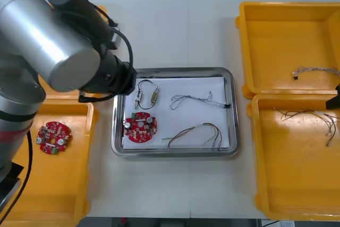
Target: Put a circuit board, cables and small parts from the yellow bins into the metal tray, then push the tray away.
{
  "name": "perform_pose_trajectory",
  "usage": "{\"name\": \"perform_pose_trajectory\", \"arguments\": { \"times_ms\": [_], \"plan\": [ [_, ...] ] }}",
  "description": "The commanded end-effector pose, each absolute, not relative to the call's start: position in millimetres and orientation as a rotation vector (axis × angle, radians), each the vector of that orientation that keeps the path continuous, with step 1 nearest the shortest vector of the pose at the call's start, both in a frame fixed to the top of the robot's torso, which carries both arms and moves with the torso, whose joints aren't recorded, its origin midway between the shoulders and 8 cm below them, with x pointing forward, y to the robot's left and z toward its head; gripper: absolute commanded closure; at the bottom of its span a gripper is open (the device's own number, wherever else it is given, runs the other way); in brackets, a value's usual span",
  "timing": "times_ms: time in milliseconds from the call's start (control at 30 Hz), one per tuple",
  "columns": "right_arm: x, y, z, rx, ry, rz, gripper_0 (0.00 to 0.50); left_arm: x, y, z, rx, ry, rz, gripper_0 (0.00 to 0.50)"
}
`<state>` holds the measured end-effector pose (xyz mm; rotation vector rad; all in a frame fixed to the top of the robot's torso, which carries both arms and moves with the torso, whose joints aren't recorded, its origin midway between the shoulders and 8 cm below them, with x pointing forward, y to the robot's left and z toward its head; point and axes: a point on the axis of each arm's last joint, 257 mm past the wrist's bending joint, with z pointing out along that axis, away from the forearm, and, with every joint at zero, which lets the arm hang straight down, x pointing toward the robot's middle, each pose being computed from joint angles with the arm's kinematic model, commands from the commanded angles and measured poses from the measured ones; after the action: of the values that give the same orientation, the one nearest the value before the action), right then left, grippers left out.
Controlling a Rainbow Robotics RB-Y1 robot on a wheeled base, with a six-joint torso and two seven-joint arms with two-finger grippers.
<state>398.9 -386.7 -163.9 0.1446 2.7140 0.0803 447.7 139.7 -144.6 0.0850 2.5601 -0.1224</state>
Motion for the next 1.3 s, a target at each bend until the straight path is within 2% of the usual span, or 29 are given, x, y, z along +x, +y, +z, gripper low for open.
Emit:
{"name": "perform_pose_trajectory", "arguments": {
  "times_ms": [33,200,300,467,633,867,1033,1300],
  "plan": [
    [396,-396,-152,0.162,2.686,0.055,0.0,455,178,-104,0.081,2.488,-0.091,0.0],
    [396,-396,-152,0.162,2.686,0.055,0.0,456,211,-86,0.04,2.483,-0.094,0.0],
    [396,-396,-152,0.162,2.686,0.055,0.0,452,232,-85,0.015,2.498,-0.083,0.0],
    [394,-392,-157,0.157,2.697,0.071,0.0,441,268,-89,-0.011,2.533,-0.04,0.0],
    [392,-389,-148,0.057,2.693,-0.017,0.0,429,302,-98,0.009,2.567,0.032,0.0],
    [391,-346,-154,-0.176,2.709,-0.053,0.0,413,335,-103,-0.022,2.606,0.084,0.0],
    [391,-305,-158,-0.38,2.696,-0.058,0.0,405,349,-104,-0.069,2.62,0.072,0.0],
    [387,-237,-165,-0.66,2.63,0.025,0.0,407,363,-99,-0.112,2.593,0.111,0.0]
  ]
}}
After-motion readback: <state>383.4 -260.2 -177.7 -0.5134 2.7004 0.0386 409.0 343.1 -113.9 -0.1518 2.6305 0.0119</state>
